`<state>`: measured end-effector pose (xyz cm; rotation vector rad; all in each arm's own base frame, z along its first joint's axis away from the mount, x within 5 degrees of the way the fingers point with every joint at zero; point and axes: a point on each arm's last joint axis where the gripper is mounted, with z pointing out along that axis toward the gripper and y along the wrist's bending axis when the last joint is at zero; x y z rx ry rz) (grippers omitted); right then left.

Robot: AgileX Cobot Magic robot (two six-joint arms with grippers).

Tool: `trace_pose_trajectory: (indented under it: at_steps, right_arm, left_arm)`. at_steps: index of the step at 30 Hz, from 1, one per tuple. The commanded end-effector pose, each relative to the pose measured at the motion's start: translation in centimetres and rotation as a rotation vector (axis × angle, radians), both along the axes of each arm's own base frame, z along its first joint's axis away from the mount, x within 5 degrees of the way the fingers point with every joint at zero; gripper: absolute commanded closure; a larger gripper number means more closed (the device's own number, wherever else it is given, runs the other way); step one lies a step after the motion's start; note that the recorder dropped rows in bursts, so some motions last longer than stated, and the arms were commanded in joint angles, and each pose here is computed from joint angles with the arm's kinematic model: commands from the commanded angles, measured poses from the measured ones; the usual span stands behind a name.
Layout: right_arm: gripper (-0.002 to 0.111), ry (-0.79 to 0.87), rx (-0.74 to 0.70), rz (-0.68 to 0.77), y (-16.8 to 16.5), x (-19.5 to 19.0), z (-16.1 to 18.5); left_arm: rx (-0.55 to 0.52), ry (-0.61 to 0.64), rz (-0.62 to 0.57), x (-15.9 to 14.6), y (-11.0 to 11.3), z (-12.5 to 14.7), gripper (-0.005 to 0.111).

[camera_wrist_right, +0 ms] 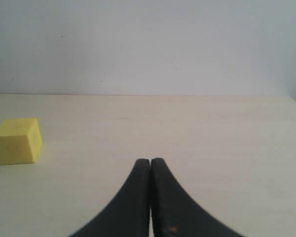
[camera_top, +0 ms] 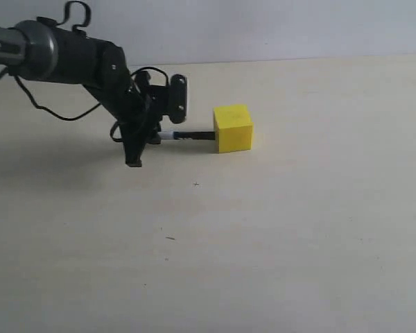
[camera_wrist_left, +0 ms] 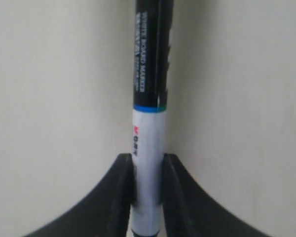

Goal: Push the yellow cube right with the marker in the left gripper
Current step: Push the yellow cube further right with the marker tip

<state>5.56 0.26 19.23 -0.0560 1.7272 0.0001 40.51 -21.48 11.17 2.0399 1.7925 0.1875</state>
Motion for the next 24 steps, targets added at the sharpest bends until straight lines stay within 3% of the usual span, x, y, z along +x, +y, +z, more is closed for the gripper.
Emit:
trace_pose_trajectory:
  at_steps: [1, 6, 10, 13, 17, 19, 24]
  right_arm:
    - [0.108, -0.009, 0.002, -0.004, 0.0, 0.0, 0.0]
    - [0.108, -0.009, 0.002, -0.004, 0.0, 0.0, 0.0]
    - [0.108, -0.009, 0.002, -0.004, 0.0, 0.0, 0.0]
    - [0.108, -0.009, 0.002, -0.004, 0.0, 0.0, 0.0]
    - [0.108, -0.009, 0.002, -0.004, 0.0, 0.0, 0.0]
    - [0.108, -0.009, 0.002, -0.004, 0.0, 0.0, 0.0]
    - [0.108, -0.009, 0.002, -0.004, 0.0, 0.0, 0.0]
  left_arm:
    - [-0.049, -0.02, 0.045, 0.3, -1.2, 0.9, 0.107]
    - [-0.018, 0.05, 0.105, 0.8, 1.0, 0.9, 0.107]
    - [-0.016, 0.052, 0.119, 1.2, 1.6, 0.3, 0.107]
    - [-0.042, 0.001, 0.089, 1.0, 0.0, -0.1, 0.107]
    - [-0.064, -0.028, 0.015, 0.2, -3.8, -0.1, 0.107]
    - [-0.093, -0.03, 0.031, 0.0, -5.2, 0.3, 0.107]
    - [-0.069, 0.035, 0.089, 0.2, -4.0, 0.3, 0.107]
